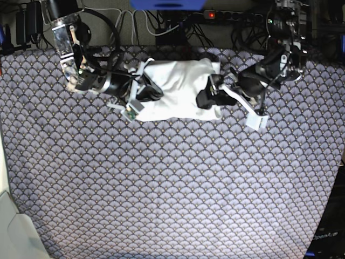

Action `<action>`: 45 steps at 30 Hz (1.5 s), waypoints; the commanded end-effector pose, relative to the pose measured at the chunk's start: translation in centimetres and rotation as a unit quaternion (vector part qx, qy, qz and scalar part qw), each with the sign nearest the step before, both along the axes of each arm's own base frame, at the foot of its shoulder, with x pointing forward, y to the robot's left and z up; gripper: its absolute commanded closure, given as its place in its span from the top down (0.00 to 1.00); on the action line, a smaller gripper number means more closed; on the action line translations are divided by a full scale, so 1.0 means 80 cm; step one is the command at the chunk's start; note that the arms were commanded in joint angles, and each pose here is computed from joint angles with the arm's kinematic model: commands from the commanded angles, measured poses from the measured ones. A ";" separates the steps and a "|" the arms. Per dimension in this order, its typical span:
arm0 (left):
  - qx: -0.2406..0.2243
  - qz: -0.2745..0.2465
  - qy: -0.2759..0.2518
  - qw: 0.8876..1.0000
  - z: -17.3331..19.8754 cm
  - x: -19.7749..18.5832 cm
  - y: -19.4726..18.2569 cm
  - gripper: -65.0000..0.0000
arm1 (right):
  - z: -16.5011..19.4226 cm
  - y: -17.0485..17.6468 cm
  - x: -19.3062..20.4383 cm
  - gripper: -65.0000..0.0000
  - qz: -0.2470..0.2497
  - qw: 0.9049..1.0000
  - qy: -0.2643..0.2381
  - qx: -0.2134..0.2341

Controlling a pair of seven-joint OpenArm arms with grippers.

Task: Fold the T-shirt properly
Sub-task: 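Grasp the folded bundle with both grippers and press it flat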

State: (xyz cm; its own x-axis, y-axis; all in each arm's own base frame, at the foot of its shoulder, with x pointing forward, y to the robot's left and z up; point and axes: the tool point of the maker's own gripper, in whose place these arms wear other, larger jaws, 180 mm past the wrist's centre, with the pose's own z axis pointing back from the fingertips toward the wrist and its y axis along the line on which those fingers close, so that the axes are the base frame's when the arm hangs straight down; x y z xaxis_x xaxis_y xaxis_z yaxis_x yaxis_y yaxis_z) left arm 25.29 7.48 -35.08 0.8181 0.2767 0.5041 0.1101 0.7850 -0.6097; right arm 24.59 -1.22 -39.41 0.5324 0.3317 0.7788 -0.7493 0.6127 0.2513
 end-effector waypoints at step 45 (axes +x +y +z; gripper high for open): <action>-0.021 -0.005 0.105 0.994 -0.089 0.001 -0.025 0.13 | 0.017 0.001 0.019 0.05 0.000 1.000 -0.024 0.008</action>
State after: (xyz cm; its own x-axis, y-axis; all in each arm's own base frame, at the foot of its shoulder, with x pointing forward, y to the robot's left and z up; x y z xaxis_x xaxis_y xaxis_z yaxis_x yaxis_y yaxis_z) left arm 25.12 5.37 -42.57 0.9080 0.2890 0.3034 -0.0229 0.7572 -0.6528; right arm 25.32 -1.21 -39.11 0.5204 0.3390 0.7838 -0.7545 0.6123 0.2362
